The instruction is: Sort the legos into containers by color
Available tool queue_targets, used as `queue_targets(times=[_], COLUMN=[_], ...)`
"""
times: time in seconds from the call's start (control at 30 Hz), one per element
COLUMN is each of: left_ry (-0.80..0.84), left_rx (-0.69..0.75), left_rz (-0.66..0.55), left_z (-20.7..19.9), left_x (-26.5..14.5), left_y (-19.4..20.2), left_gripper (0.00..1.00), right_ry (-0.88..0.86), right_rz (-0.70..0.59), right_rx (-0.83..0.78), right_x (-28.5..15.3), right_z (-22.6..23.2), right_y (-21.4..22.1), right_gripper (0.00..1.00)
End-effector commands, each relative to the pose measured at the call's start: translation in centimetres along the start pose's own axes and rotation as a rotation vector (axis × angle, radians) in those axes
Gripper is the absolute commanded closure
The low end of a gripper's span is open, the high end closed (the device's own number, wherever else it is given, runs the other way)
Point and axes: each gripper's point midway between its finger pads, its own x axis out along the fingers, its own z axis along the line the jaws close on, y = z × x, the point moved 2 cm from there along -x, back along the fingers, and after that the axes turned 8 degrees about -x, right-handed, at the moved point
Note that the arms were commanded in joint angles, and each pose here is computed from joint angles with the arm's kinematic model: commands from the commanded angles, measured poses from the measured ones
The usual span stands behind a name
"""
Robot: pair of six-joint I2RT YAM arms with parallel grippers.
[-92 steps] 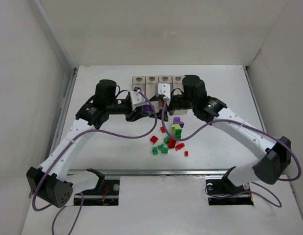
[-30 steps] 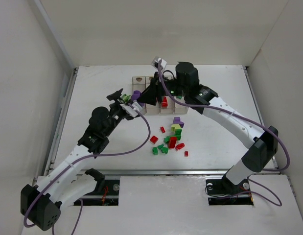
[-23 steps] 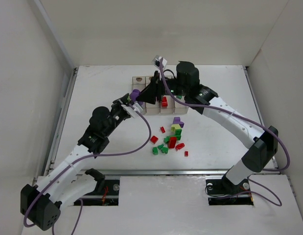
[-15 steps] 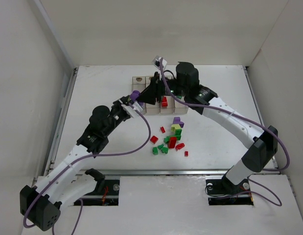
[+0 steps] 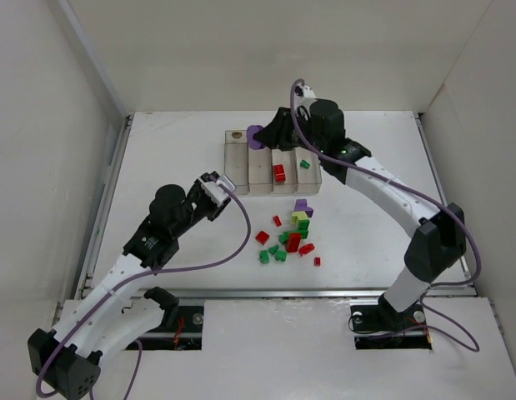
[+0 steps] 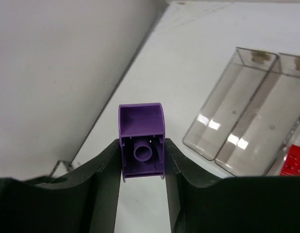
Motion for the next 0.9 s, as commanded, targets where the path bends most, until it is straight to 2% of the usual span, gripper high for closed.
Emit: queue_targets(times=[0.0,0.07,0.13,0.33,0.43,0.47,0.6,0.63,0.67,0.73,0.77,0.87], left_ry=[0.095,0.109,0.119,0.127,0.160,0.181,0.227,0.243,0.258,0.288,0.311,0.374], left_rx=[-0.071,-0.093,-0.094,-0.102,-0.103,-0.096,-0.068,-0.059,-0.052,-0.013,-0.004,0.048], left_rz=[-0.059,-0.040,-0.039,-0.002,-0.010,-0.006,-0.007,-0.002,0.004,-0.015,0.004,-0.014], left_z=[-1.6,-2.0,-2.1,-2.2,-2.7,-3.0,-3.5,-3.7,-3.9,-3.9,-4.2,-4.6], left_x=[-0.5,-0.6,-0.7,-0.5,-0.6,-0.5,-0.7,-0.5,-0.6,-0.5,-0.3,-0.2], left_y=[-2.2,-1.8,-2.0,-1.3,-1.7,-1.6,-1.7,-1.5,-1.3,-2.1,-1.8,-2.8], left_gripper=[1.00,1.00,1.00,1.00,1.00,1.00,1.00,1.00,1.00,1.00,1.00,1.00], right_ry=[0.183,0.226,0.284,0.300,0.370,0.380,0.363,0.304,0.269,0.189,0.194,0.103], right_rz=[-0.033,-0.028,0.031,0.097,0.090,0.086,0.100,0.127,0.142,0.156,0.178,0.149], right_rx=[0.048,0.064,0.079,0.093,0.094,0.093,0.052,0.034,0.011,-0.050,-0.051,-0.157], right_x=[3.2,4.5,6.4,10.1,10.0,9.9,9.8,9.8,9.9,9.3,8.4,5.2], right_z=[-4.7,-6.4,-8.7,-11.0,-12.8,-13.0,-13.3,-12.5,-12.0,-11.0,-11.7,-10.7], right_y=[1.5,2.1,4.6,7.3,7.6,7.6,7.5,7.9,7.8,7.0,7.6,4.5], right_gripper=[1.00,1.00,1.00,1.00,0.91,0.85,0.28,0.22,0.06,0.00,0.00,0.00])
